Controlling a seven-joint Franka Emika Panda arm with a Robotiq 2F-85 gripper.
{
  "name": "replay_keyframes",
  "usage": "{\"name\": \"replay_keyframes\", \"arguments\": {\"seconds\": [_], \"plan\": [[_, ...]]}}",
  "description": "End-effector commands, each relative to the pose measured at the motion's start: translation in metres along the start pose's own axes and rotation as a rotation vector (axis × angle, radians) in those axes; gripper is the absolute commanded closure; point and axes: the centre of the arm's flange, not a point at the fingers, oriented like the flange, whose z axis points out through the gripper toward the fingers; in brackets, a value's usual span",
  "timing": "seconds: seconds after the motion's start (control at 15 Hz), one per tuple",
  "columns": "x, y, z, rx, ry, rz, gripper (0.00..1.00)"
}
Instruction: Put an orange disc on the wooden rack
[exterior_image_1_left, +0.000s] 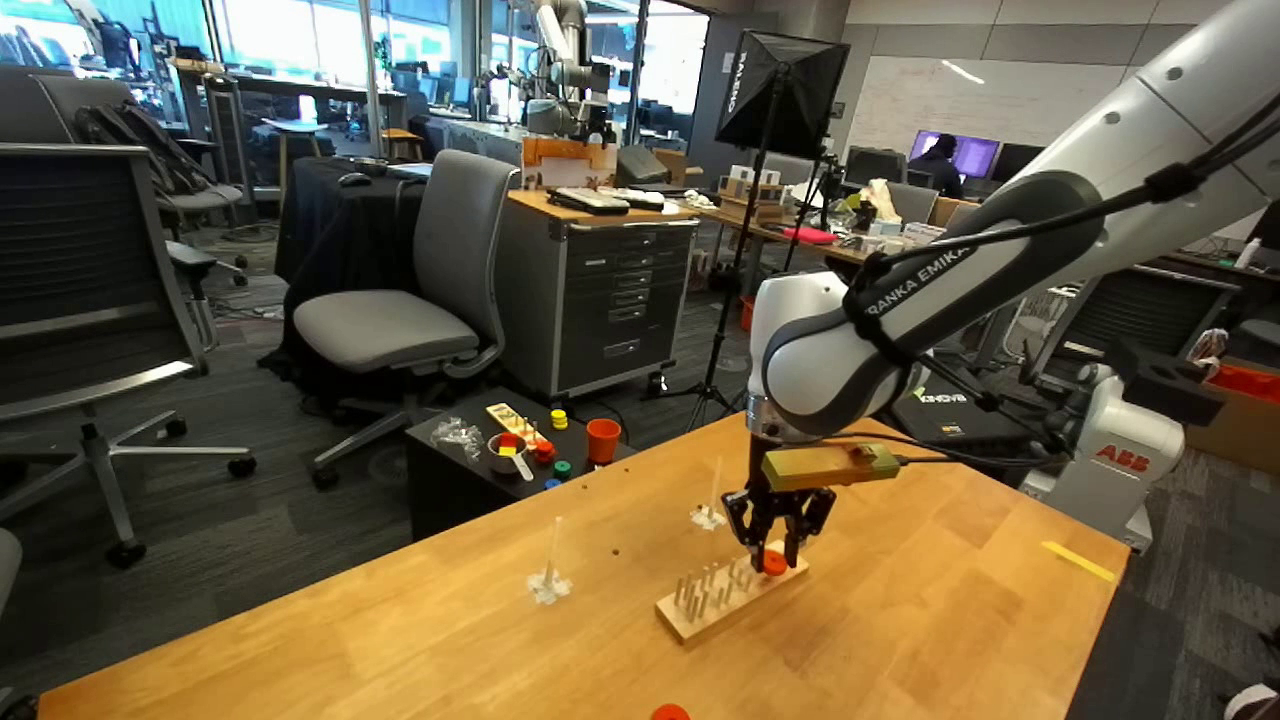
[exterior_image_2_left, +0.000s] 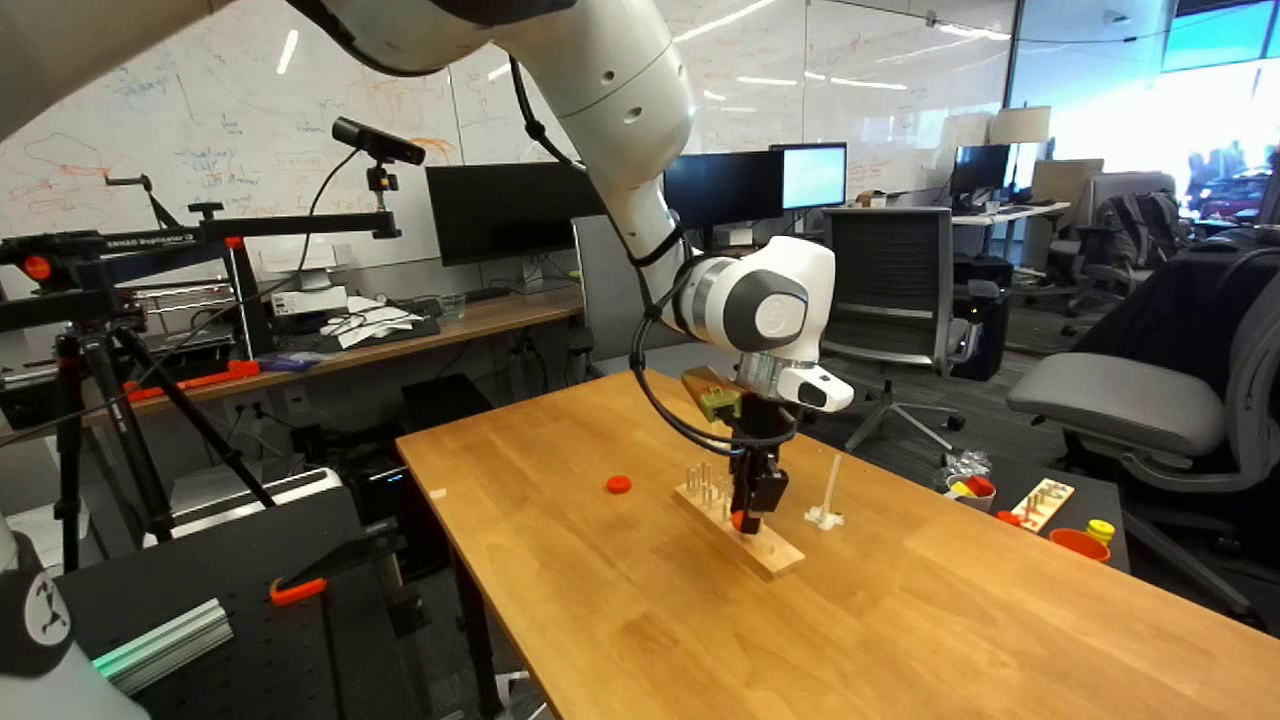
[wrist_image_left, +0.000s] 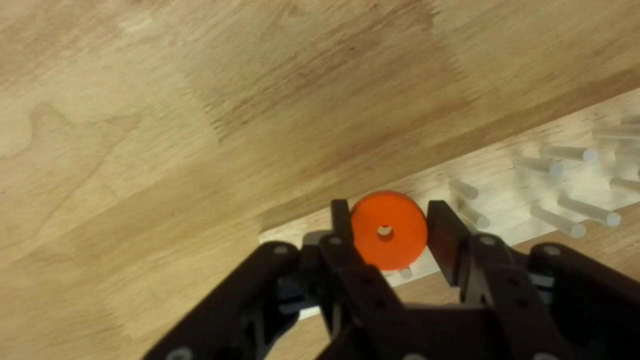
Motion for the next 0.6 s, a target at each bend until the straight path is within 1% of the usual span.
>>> {"name": "replay_keyframes", "arguments": {"seconds": [0.0, 0.53], "plan": [[0.0067, -0.0084, 0.0008, 0.025, -0.027, 0.013, 0.83], [0.0047, -0.0152, -0.0012, 0.035, -0.028, 0.007, 0.83]]}}
